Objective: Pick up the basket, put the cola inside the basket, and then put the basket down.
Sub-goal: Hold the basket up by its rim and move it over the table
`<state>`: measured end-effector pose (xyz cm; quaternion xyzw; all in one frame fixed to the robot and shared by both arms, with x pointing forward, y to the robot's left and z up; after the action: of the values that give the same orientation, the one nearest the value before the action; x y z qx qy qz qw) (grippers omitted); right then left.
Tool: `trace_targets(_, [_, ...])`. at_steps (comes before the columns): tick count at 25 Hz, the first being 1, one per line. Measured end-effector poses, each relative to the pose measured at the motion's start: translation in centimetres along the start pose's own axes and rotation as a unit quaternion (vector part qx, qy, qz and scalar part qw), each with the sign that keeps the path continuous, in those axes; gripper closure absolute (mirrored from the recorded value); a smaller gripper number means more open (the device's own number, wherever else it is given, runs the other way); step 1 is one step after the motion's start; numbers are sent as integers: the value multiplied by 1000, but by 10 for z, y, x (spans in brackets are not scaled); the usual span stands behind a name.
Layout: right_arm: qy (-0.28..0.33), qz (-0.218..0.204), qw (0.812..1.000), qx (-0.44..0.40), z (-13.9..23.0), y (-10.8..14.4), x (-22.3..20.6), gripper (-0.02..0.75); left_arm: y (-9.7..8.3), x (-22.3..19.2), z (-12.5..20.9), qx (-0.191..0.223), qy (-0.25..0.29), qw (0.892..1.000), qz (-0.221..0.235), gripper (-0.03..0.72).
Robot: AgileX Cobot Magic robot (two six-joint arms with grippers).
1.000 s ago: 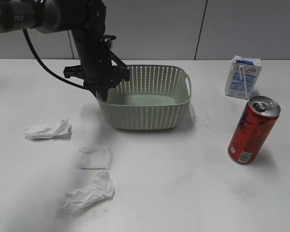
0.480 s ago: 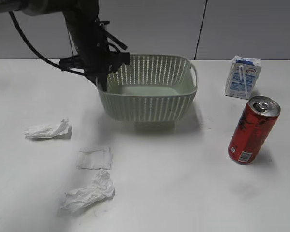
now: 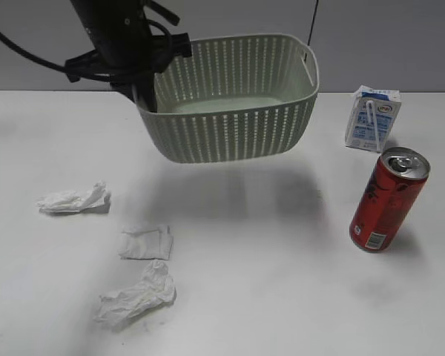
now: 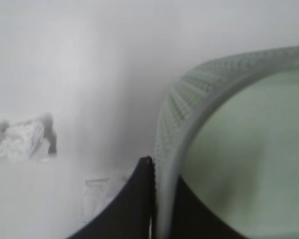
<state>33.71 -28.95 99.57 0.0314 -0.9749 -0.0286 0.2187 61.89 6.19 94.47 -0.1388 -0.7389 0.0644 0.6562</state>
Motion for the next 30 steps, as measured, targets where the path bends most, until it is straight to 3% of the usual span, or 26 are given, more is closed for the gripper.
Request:
trace_targets(5, [0, 0, 1000, 0, 0, 0, 0, 146, 13, 8, 55, -1, 28, 999, -16, 691])
trace_targets(9, [0, 0, 1000, 0, 0, 0, 0, 146, 3, 28, 85, -25, -7, 1000, 1, 691])
trace_targets(13, [0, 0, 1000, 0, 0, 0, 0, 146, -3, 40, 88, -26, -46, 998, 24, 691])
trace_targets(19, [0, 0, 1000, 0, 0, 0, 0, 147, 2, 33, 85, -31, -50, 998, 12, 691])
trace_targets(27, [0, -2, 1000, -2, 0, 1, 0, 146, 7, -17, 83, -8, 4, 1000, 1, 691])
trace_targets(30, [0, -25, 999, -23, -3, 10, 2, 147, 10, -33, 85, -7, 23, 1000, -6, 691])
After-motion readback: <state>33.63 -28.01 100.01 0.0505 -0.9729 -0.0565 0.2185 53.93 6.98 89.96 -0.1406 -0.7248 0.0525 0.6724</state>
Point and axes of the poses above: a point on each arm's last joint axis where the gripper is mounted, x pointing back along that axis away from the gripper, y along the wrist's bending axis when the last joint is at zero, z = x × y, the point moved 10 cm from there along -x, pointing out along that axis toward the gripper, and after that the axes turned 6 degrees about -x, right-handed, at the moved point
